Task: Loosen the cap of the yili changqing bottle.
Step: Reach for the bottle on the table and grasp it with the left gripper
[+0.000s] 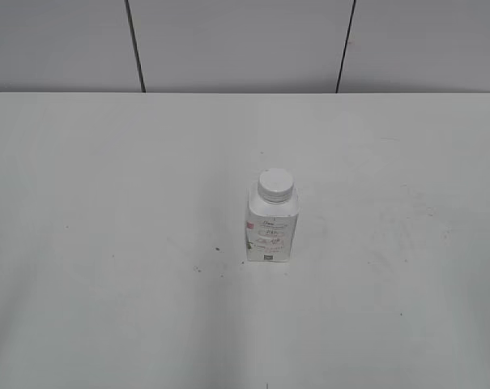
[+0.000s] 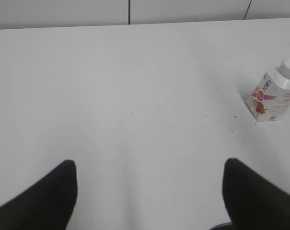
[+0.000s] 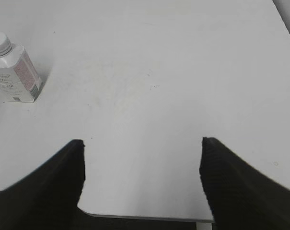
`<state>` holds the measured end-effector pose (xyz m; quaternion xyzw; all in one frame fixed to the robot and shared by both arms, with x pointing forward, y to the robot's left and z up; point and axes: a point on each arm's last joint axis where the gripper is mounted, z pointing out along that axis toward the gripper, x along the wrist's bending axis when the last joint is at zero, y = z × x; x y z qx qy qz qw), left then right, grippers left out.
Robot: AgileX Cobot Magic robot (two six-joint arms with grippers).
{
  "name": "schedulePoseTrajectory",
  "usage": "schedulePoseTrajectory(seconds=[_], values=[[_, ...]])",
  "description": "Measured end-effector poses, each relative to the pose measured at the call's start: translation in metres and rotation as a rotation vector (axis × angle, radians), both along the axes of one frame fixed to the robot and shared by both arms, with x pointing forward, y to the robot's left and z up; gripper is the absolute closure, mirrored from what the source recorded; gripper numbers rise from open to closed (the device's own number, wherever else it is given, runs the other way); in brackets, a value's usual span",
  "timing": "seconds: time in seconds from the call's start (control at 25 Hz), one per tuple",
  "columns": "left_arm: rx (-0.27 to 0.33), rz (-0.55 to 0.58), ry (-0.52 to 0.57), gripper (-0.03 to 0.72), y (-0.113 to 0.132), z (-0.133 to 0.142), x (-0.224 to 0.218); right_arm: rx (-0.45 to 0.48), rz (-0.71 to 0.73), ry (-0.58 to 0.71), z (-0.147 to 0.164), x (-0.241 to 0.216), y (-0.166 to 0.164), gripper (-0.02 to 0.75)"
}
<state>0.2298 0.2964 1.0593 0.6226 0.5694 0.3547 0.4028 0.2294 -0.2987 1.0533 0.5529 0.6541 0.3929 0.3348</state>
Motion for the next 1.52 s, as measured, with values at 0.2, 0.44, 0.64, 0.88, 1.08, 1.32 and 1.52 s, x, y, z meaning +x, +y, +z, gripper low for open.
schedulePoseTrajectory(seconds=[0.2, 0.44, 0.64, 0.88, 1.08, 1.32, 1.52], values=[[0.000, 0.000, 0.000, 0.123, 0.0000, 0.0000, 0.0000, 0.000, 0.000, 0.000, 0.0000, 0.0000, 0.0000, 0.152], [0.000, 0.000, 0.000, 0.123, 0.0000, 0.0000, 0.0000, 0.000, 0.000, 0.000, 0.0000, 0.0000, 0.0000, 0.152], [0.000, 0.000, 0.000, 0.123, 0.0000, 0.0000, 0.0000, 0.000, 0.000, 0.000, 0.0000, 0.0000, 0.0000, 0.152], [0.000, 0.000, 0.000, 0.123, 0.0000, 0.0000, 0.0000, 0.000, 0.000, 0.000, 0.0000, 0.0000, 0.0000, 0.152], [0.000, 0.000, 0.000, 0.123, 0.0000, 0.0000, 0.0000, 0.000, 0.000, 0.000, 0.0000, 0.0000, 0.0000, 0.152], [0.000, 0.000, 0.000, 0.123, 0.0000, 0.0000, 0.0000, 0.000, 0.000, 0.000, 0.0000, 0.0000, 0.0000, 0.152], [0.005, 0.003, 0.000, 0.123, 0.0005, 0.0000, 0.0000, 0.000, 0.000, 0.000, 0.0000, 0.0000, 0.0000, 0.152]])
